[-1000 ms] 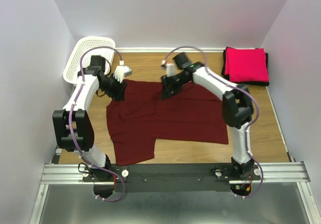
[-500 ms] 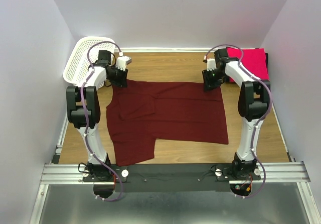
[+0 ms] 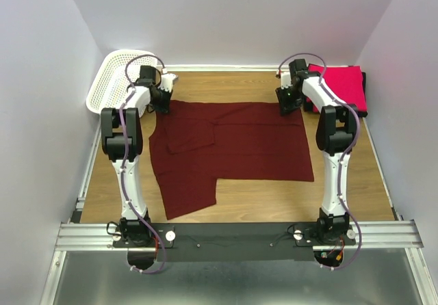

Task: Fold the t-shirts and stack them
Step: Fold the flattened tshirt in 1/3 of the way, then grap the side of the flattened tshirt closest away from the robot with both arms

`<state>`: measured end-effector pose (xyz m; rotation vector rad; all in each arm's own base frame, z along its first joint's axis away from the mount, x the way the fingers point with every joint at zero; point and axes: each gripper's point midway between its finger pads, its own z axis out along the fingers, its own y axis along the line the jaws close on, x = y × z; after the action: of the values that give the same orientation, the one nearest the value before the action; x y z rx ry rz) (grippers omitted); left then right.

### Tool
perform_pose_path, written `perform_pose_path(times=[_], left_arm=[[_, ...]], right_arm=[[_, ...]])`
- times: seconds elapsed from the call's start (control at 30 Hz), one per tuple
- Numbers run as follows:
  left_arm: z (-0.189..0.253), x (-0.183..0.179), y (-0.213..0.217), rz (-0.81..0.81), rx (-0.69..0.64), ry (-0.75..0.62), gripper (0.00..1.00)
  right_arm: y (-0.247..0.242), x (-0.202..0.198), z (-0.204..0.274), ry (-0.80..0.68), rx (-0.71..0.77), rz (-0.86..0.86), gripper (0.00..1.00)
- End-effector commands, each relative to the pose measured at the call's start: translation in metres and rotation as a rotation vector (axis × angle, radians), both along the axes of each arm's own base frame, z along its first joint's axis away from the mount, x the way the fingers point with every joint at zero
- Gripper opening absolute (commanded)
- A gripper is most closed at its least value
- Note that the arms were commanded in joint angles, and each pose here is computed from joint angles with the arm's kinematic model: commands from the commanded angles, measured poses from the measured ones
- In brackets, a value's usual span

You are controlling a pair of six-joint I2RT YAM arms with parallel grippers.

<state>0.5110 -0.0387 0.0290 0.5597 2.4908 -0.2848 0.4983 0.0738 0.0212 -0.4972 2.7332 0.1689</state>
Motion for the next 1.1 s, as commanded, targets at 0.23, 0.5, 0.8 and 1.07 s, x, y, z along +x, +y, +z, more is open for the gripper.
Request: perform_pose_path(times=[0.23,0.5,0.8,1.07], left_arm=[[0.099,0.035,-0.014,-0.084,-0.04,-0.196,0.51],[0.242,-0.024,-0.025,-0.216,-0.028,-0.5,0.97],[0.311,-0.095,-0.034,-0.278,0.035,-0.779,0.97],[0.15,-0.207,-0.027,-0.788,0.214,-0.392,0.88]], right_arm=[[0.008,0.043,0.051,-0.152,0.055,0.051,0.81],[0.031,-0.018,0.213,-0.4,0.187,0.23,1.0],[0.028,-0.061,0.246,-0.485,0.163,0.338,0.98],[-0.002,-0.167,0.141,-0.199,0.005,0.654,0.95]])
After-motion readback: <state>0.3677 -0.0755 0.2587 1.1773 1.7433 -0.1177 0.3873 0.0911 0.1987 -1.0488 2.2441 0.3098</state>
